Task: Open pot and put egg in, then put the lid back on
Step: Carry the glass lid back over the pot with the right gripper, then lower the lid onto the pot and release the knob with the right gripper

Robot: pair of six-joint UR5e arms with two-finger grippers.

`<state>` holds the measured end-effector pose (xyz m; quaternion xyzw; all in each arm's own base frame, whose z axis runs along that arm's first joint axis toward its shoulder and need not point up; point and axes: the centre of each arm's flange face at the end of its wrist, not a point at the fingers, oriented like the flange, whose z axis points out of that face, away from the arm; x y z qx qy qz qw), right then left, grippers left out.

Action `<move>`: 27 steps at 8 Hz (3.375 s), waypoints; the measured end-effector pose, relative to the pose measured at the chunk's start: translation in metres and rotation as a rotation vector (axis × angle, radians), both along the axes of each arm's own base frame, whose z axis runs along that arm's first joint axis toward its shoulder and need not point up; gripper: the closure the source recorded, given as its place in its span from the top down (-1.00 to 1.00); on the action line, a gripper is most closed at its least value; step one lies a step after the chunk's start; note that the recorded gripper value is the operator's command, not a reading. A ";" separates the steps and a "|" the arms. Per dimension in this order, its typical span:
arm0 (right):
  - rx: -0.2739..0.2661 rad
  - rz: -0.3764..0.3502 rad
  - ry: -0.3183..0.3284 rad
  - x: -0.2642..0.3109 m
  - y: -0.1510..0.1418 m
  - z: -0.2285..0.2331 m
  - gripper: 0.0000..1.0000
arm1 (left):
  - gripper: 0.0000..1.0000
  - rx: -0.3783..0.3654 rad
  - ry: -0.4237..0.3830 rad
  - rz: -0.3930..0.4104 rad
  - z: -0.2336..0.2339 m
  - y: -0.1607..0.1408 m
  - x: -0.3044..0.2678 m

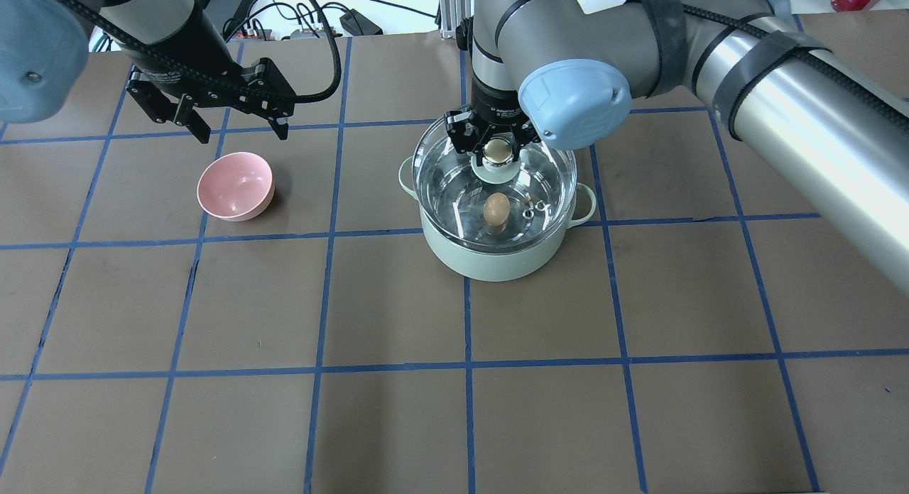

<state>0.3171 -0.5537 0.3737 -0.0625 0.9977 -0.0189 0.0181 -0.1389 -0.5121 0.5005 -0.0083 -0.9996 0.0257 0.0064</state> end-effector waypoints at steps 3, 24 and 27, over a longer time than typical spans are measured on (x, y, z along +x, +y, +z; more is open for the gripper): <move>0.030 0.005 0.007 0.003 -0.001 -0.020 -1.00 | 1.00 -0.015 0.000 -0.016 0.000 0.001 -0.005; -0.006 0.073 0.015 -0.004 -0.011 -0.025 1.00 | 1.00 -0.022 -0.006 -0.015 0.000 0.000 -0.005; -0.022 0.076 0.013 -0.004 -0.011 -0.021 1.00 | 1.00 -0.023 -0.006 -0.017 0.000 0.000 -0.005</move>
